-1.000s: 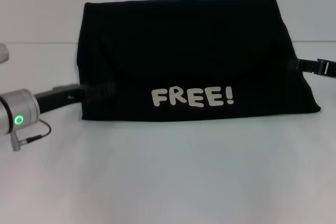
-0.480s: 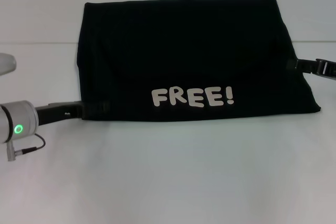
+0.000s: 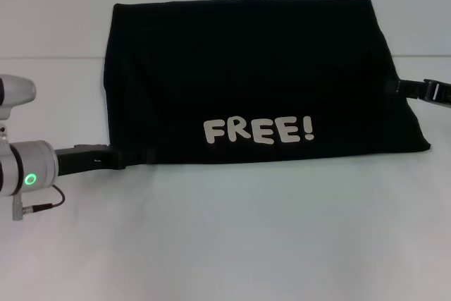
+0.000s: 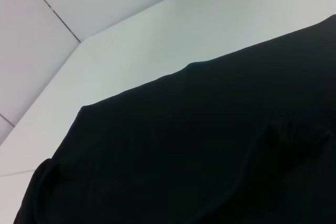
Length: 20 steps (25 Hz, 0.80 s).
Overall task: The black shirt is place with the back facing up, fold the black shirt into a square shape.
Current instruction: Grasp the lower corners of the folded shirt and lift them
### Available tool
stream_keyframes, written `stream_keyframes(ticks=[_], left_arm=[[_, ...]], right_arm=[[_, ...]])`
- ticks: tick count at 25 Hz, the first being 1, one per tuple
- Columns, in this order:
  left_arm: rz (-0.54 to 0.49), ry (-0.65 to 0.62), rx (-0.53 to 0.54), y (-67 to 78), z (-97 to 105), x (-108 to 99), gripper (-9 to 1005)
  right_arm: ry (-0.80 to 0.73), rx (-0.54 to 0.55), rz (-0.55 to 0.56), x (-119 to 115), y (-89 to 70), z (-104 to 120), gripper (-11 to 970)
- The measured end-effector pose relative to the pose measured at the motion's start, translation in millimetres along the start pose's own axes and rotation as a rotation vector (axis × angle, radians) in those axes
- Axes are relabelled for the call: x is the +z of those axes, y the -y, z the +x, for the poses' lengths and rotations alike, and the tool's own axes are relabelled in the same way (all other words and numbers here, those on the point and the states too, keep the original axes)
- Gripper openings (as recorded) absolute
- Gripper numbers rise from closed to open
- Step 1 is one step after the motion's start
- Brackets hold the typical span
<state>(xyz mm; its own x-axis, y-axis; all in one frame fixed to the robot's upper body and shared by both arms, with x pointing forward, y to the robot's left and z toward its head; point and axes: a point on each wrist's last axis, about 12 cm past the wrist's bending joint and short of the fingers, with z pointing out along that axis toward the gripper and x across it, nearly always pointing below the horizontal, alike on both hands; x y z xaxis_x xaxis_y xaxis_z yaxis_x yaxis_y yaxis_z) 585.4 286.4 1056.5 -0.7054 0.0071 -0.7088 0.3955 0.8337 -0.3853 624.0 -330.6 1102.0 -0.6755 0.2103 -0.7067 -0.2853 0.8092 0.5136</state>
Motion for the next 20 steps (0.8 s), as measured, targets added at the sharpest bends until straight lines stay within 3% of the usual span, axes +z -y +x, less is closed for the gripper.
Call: stream_keyframes(ticks=[7, 18, 20], left_arm=[[-0.02, 0.0, 0.03, -1.7, -4.7, -1.0, 883], [-0.03, -0.03, 0.061, -2.0, -4.9, -0.5, 457], [-0.031, -0.032, 0.067, -1.7, -6.0, -0.1, 317]], right_arm=[[0.004, 0.001, 0.002, -0.9, 0.7, -0.3, 607], [0.001, -0.001, 0.003, -1.3, 1.0, -0.1, 606], [-0.002, -0.004, 0.004, -1.6, 1.3, -0.3, 606]])
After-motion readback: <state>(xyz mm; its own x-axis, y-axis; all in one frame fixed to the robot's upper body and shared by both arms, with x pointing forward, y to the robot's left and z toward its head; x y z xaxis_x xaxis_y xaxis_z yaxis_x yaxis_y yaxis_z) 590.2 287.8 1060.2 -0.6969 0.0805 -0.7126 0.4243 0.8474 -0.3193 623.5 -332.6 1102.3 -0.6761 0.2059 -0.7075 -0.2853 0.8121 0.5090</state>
